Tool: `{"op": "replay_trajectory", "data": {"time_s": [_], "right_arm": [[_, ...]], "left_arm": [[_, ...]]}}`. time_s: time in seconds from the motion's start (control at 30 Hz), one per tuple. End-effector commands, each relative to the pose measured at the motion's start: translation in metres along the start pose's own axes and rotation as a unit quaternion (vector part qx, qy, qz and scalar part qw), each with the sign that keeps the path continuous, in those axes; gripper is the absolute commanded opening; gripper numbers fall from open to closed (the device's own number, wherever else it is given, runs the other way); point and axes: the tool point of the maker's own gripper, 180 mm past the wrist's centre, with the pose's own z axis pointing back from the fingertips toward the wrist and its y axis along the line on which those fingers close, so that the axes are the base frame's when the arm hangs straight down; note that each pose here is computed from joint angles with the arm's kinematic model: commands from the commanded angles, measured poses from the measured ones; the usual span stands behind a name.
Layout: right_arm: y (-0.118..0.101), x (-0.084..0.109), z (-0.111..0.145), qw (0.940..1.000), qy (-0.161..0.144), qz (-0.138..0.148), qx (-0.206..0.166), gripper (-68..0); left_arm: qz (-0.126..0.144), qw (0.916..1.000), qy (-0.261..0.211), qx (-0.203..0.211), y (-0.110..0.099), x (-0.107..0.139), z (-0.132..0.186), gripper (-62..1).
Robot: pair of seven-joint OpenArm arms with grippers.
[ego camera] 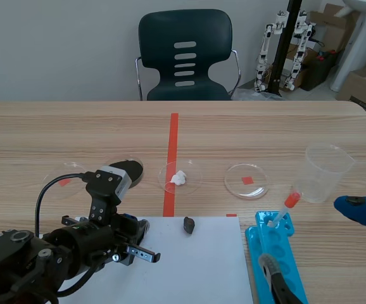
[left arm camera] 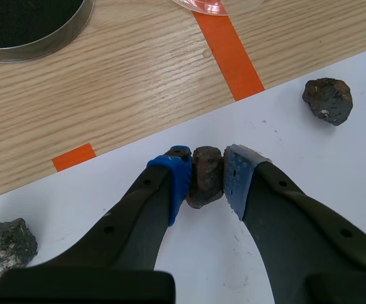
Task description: Put the middle mineral back
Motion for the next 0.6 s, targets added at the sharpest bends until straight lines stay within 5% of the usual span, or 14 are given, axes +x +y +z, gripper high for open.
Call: {"op": "replay_trajectory", "data": {"time_s": [0.0,0.13,0.3,0.4,0.57], "right_arm": [[-0.0026,0.0069,-0.0006,0.9999,-0.013,0.003,-0.002,-5.2],[-0.0026,0.0069,-0.0006,0.9999,-0.013,0.003,-0.002,-5.2],[-0.0026,0.0069,-0.0006,0.9999,-0.013,0.003,-0.002,-5.2],[-0.0026,0.0069,-0.0006,0.9999,-0.013,0.003,-0.002,-5.2],[-0.0026,0.0069,-0.0006,0.9999,-0.013,0.003,-0.002,-5.2]], "left_arm": [[0.006,0.9998,-0.019,0.003,-0.0004,0.0124,-0.0012,-52.3],[0.006,0.9999,-0.011,0.004,0.0,0.0097,-0.0013,-46.4],[0.005,0.9999,-0.011,0.004,0.0002,0.0097,-0.0012,-19.7],[0.004,0.9999,-0.011,0.004,0.0005,0.0096,-0.001,-8.9],[-0.002,0.9999,-0.012,-0.012,-0.0049,0.0104,-0.0003,-0.1]]}}
